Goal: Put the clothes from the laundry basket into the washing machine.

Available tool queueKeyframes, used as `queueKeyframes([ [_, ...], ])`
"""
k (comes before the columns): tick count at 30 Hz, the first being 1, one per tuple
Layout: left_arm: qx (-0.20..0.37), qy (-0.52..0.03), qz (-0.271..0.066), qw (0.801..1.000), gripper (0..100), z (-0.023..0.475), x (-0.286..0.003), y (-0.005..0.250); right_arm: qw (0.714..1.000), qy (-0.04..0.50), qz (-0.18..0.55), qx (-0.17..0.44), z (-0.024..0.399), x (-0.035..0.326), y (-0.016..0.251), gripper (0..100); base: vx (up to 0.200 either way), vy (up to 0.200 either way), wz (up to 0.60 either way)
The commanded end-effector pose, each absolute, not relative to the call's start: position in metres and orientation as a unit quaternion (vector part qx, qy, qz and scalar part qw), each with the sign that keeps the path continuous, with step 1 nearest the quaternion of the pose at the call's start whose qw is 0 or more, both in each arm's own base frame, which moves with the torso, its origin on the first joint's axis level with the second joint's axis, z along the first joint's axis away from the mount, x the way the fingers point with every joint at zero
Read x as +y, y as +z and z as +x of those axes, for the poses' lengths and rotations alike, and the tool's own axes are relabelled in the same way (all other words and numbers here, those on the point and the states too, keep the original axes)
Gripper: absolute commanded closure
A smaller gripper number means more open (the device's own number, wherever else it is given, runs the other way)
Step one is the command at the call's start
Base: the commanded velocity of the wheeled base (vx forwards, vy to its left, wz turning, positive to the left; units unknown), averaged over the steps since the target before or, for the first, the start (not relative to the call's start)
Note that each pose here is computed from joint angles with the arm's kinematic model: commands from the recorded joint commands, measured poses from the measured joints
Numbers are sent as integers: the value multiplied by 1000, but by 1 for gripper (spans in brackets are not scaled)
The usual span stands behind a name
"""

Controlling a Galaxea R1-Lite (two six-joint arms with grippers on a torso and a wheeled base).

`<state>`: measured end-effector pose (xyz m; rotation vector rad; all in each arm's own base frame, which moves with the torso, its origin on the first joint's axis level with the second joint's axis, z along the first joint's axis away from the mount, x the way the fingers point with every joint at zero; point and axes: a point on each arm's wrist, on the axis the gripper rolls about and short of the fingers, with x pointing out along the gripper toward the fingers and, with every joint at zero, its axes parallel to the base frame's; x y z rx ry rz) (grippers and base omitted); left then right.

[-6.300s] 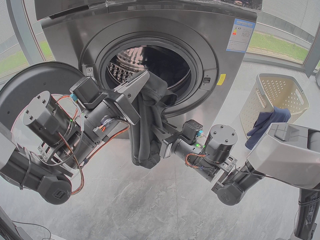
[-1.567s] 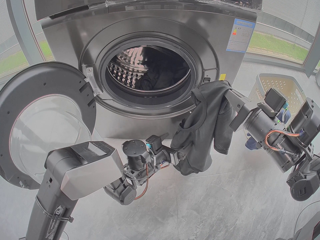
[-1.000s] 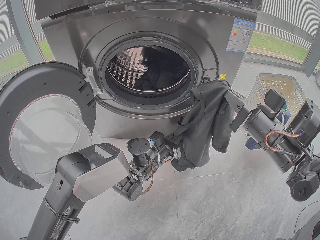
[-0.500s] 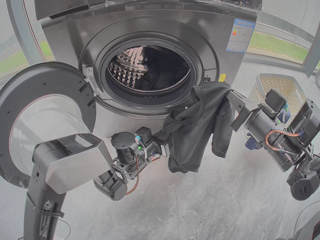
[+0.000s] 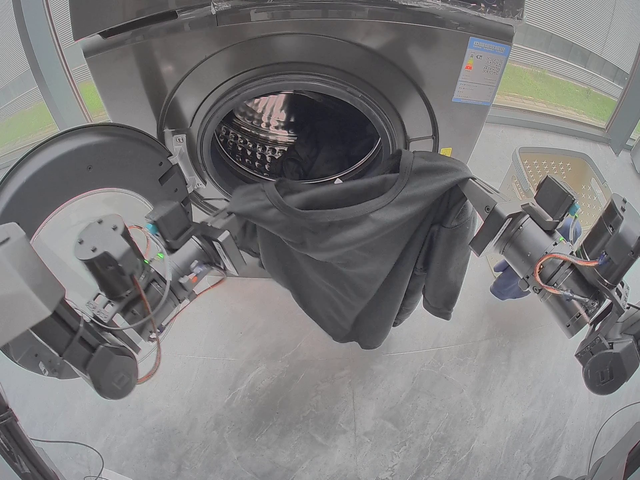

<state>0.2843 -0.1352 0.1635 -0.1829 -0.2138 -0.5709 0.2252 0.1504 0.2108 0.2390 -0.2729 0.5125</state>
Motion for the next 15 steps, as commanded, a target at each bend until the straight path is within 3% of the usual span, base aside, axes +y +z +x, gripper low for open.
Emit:
queueKeyframes([
  [1,-204,-273,-103,935,100,256,-112,223,955,238,115,-133,230,144,209,100,0,0,0],
  [15,-255,-255,-109,926,100,251,-102,250,960,219,114,-134,236,143,207,100,0,0,0],
])
